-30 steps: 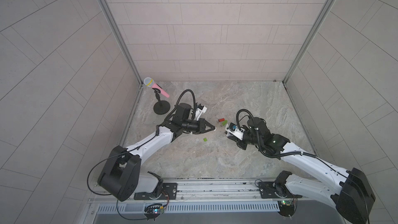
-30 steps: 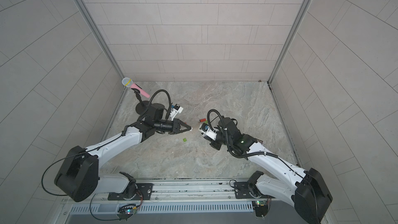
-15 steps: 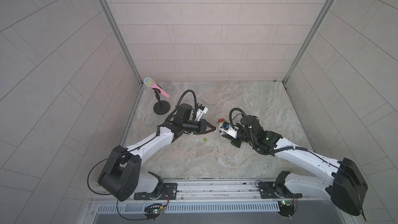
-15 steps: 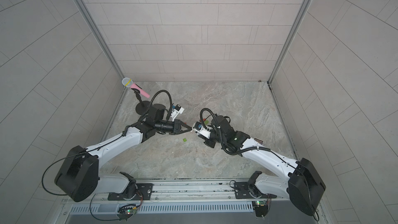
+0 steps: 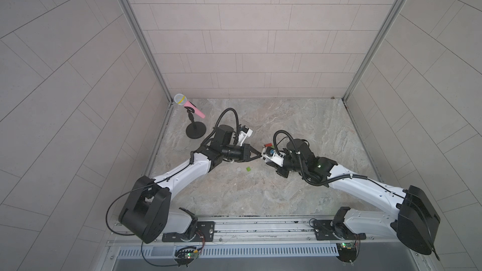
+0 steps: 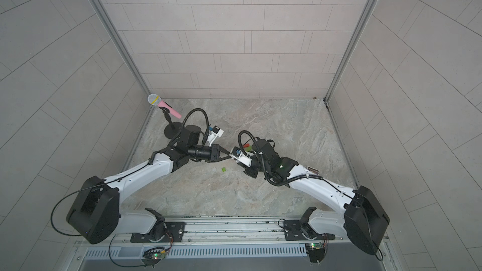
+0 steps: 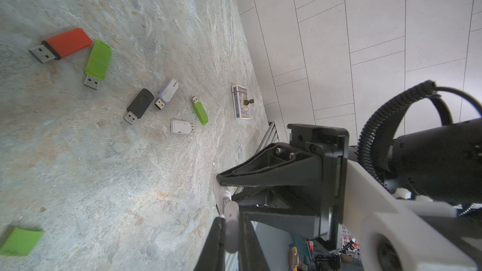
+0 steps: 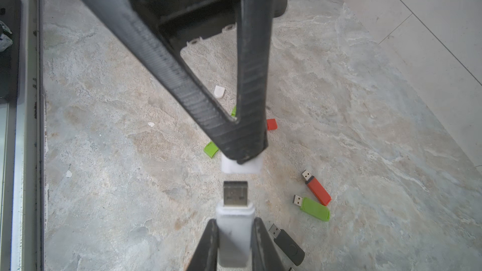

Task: Close the usb drive cover
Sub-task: Close the cover of the USB drive.

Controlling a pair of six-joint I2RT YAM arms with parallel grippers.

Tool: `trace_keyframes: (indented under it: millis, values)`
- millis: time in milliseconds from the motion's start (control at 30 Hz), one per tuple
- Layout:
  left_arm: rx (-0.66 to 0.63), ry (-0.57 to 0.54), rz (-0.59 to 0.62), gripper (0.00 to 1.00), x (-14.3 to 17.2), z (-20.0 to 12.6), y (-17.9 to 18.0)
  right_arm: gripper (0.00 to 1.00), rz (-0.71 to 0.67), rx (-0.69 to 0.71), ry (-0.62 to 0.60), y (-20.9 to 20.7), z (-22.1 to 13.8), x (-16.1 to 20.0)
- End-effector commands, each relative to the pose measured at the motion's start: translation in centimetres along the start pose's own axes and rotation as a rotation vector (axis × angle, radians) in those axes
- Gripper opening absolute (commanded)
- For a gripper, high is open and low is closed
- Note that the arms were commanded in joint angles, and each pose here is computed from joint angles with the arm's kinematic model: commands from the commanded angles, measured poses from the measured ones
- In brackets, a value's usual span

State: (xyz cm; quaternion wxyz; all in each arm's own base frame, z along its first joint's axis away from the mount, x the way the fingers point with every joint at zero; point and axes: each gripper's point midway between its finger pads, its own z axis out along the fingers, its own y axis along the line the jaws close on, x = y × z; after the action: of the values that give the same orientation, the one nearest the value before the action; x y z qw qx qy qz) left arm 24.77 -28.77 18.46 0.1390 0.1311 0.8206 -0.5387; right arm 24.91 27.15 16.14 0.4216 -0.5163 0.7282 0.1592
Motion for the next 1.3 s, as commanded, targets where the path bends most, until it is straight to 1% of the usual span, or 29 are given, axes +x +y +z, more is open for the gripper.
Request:
trace_keyframes:
  millis: [0, 367, 633, 967, 1133, 1267]
  values:
    - [0.016, -0.014, 0.059, 0.05, -0.6, 0.0, -1.0, 0.21, -0.007, 0.015, -0.043, -0.3, -0.2, -1.6]
    - [0.013, 0.002, 0.063, 0.05, -0.2, 0.1, -1.0, 0.21, -0.001, 0.054, -0.059, -1.0, -0.4, -2.5]
    - [-0.001, 0.010, 0.065, 0.05, -0.3, 0.4, -0.9, 0.20, -0.005, 0.046, -0.068, -0.8, -0.7, -3.2]
    - [-0.073, 0.040, 0.077, 0.05, 0.5, 0.5, 0.4, 0.21, -0.027, 0.053, -0.071, -0.9, -1.1, -4.2]
    - [-0.090, 0.039, 0.081, 0.05, 0.5, 0.5, 0.6, 0.21, -0.018, 0.047, -0.103, -0.9, -1.2, -5.3]
    - [-0.076, 0.046, 0.078, 0.05, 0.6, 0.6, 0.4, 0.20, -0.017, 0.045, -0.121, -0.8, -1.0, -5.5]
